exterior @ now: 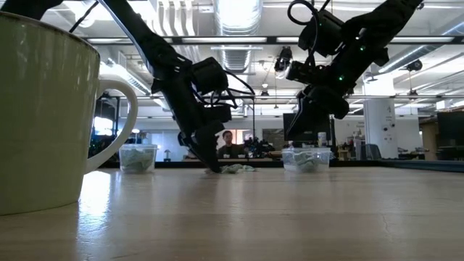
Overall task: Pick and place items into bin
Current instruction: Put the green stevia packet into the square transparent bin
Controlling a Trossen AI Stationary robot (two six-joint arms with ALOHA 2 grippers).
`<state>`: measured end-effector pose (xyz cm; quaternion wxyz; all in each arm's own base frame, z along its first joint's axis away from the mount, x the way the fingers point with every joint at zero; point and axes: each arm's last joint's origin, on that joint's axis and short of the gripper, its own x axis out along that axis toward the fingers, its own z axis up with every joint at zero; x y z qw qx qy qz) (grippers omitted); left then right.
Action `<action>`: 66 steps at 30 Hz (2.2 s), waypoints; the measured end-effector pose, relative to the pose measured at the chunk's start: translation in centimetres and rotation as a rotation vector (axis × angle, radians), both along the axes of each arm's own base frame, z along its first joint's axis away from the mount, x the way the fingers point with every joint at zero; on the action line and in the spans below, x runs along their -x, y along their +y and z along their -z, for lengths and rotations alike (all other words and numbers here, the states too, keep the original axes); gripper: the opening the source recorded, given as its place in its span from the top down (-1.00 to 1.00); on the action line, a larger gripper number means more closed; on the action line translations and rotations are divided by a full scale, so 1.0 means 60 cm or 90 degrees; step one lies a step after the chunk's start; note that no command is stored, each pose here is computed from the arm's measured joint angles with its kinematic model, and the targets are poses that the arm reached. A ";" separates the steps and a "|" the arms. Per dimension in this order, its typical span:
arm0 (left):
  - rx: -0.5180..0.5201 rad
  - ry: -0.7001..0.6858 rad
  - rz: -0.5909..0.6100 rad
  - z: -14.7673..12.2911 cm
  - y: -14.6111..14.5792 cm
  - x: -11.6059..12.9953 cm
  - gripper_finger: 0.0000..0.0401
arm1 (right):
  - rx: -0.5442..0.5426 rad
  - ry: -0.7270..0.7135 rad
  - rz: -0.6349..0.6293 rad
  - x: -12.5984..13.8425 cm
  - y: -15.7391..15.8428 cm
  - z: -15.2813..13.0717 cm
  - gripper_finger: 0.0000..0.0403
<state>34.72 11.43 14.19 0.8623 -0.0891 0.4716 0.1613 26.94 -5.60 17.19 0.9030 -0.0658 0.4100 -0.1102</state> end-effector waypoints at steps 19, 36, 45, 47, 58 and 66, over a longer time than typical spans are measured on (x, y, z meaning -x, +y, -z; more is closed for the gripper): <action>-0.055 0.044 -0.034 -0.114 -0.022 0.069 1.00 | 0.001 0.001 0.000 0.000 0.000 0.001 0.72; -0.128 0.150 -0.164 -0.136 -0.050 0.211 1.00 | 0.000 0.004 0.000 0.003 0.000 0.004 0.72; -0.142 0.138 -0.180 -0.084 -0.049 0.226 1.00 | -0.005 -0.001 0.006 0.002 0.000 0.004 0.72; -0.142 0.137 -0.180 -0.082 -0.049 0.226 1.00 | -0.007 -0.002 0.008 0.002 0.000 0.004 0.72; -0.150 0.146 -0.160 -0.079 -0.049 0.227 0.84 | -0.007 -0.002 0.008 0.002 0.000 0.004 0.72; -0.169 0.141 -0.170 -0.085 -0.047 0.224 0.44 | -0.006 -0.002 0.008 0.002 0.000 0.004 0.72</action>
